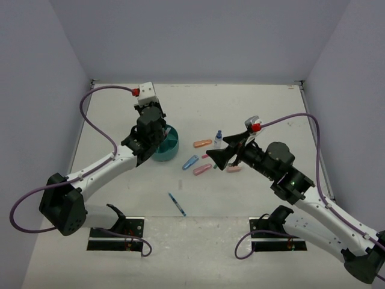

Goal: Sort the stationery into containers
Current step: Place the pen in the storage box.

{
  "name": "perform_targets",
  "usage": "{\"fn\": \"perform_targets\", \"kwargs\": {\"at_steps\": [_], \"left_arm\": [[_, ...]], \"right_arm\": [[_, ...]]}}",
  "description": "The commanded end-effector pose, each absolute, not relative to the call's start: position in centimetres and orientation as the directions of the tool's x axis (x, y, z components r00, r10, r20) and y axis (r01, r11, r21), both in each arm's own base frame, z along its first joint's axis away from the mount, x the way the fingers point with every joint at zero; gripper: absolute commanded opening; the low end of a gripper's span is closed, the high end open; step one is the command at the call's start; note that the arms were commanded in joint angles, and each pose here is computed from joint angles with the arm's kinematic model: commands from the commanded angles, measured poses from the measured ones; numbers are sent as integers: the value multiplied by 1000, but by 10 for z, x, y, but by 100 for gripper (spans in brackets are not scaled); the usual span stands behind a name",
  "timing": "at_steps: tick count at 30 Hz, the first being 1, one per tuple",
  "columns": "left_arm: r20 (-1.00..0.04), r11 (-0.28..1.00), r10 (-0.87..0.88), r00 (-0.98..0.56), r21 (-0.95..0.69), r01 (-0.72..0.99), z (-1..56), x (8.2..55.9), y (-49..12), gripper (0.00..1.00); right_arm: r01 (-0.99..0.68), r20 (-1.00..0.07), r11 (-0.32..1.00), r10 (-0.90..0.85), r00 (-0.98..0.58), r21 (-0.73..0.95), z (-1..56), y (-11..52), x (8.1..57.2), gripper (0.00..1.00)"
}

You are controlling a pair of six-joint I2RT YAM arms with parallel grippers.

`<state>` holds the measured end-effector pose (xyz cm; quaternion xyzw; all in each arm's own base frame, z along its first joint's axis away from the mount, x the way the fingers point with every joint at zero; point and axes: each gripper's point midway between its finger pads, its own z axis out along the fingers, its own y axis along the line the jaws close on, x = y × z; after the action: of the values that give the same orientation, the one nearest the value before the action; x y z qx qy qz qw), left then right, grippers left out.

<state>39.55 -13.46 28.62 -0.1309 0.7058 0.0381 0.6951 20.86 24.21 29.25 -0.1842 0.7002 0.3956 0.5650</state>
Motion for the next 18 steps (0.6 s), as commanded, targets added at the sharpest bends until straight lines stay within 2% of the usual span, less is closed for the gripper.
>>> {"fn": "perform_targets", "kwargs": {"at_steps": [1, 7, 11, 13, 15, 18], "left_arm": [[-981, 949, -195, 24, -195, -250, 266, 401, -134, 0], [-974, 950, -215, -77, -191, -245, 216, 393, -138, 2], [-972, 962, -206, -115, -180, -206, 210, 390, -144, 27], [-968, 965, -219, -120, -197, -172, 218, 387, -147, 49], [-965, 964, -238, -114, -219, -153, 229, 382, -148, 66], [-958, 959, -267, -102, -253, -131, 253, 373, -146, 72]], "right_arm": [[-719, -934, 597, 202, -296, 357, 296, 247, 207, 99], [-721, -930, 588, 195, -313, 366, 294, 251, 207, 99], [-722, -926, 581, 193, -326, 375, 295, 253, 207, 99], [-725, -921, 573, 175, -347, 382, 292, 258, 207, 99], [-721, -919, 576, 167, -357, 384, 291, 260, 209, 99], [-706, -906, 587, 125, -404, 396, 277, 263, 210, 99]]}}
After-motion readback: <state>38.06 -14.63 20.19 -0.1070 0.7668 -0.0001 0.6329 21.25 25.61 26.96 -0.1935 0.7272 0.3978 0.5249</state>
